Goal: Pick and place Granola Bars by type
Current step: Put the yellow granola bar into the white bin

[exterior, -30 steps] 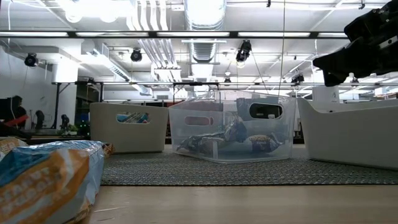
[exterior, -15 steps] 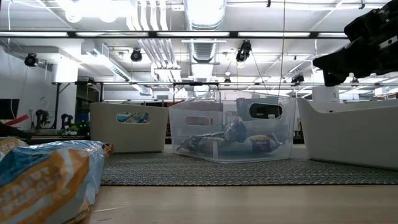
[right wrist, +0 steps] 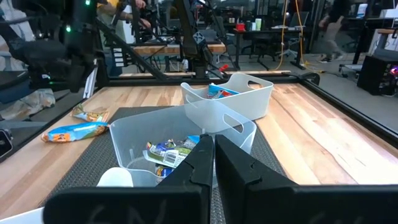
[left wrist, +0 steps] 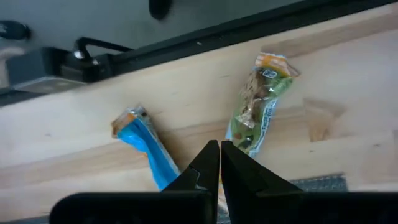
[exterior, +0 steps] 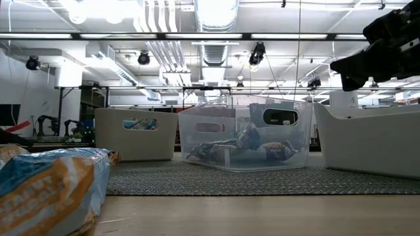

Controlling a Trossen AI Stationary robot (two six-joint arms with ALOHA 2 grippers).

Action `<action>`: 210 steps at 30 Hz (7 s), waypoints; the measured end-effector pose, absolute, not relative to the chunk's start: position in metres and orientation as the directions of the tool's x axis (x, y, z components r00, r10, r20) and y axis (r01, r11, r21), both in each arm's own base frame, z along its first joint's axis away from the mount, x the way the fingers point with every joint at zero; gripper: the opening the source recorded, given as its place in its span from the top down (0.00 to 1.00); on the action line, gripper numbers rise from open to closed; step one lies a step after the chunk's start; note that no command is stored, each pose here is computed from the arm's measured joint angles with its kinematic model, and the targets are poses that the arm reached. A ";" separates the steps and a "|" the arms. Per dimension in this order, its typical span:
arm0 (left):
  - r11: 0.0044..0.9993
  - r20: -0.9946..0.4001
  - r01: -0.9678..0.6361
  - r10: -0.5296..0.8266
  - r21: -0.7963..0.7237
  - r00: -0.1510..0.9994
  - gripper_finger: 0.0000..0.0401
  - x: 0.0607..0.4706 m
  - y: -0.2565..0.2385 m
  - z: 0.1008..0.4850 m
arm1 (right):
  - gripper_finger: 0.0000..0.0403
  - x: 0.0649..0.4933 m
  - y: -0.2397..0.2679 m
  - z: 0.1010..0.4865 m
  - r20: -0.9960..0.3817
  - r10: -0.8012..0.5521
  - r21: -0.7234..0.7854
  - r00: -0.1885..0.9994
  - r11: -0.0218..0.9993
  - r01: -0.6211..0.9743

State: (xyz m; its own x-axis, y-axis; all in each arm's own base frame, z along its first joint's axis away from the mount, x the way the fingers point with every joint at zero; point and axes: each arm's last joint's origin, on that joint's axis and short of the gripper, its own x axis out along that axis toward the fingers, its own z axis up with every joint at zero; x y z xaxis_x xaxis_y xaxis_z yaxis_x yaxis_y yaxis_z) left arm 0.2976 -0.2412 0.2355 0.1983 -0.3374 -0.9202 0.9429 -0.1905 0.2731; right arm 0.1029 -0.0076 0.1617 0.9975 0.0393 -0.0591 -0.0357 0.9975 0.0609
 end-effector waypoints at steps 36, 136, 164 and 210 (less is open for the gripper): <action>-0.049 -0.929 0.969 -0.301 0.243 0.218 0.57 0.296 -0.234 0.208 | 0.98 0.103 -0.008 0.162 -0.058 0.039 0.061 0.998 0.998 -0.036; -0.111 -0.970 0.964 -0.068 0.241 0.234 0.88 0.317 -0.242 0.192 | 0.98 0.103 -0.008 0.162 -0.058 0.039 0.061 0.998 0.998 -0.035; 0.658 -0.727 0.644 -0.209 0.390 0.654 0.88 0.369 -0.175 0.343 | 0.98 0.103 -0.008 0.162 -0.058 0.039 0.061 0.998 0.998 -0.036; 0.895 -0.383 -0.012 -0.179 -0.447 0.906 0.88 0.500 -0.096 0.277 | 0.98 0.103 -0.008 0.162 -0.058 0.039 0.060 0.998 0.998 -0.035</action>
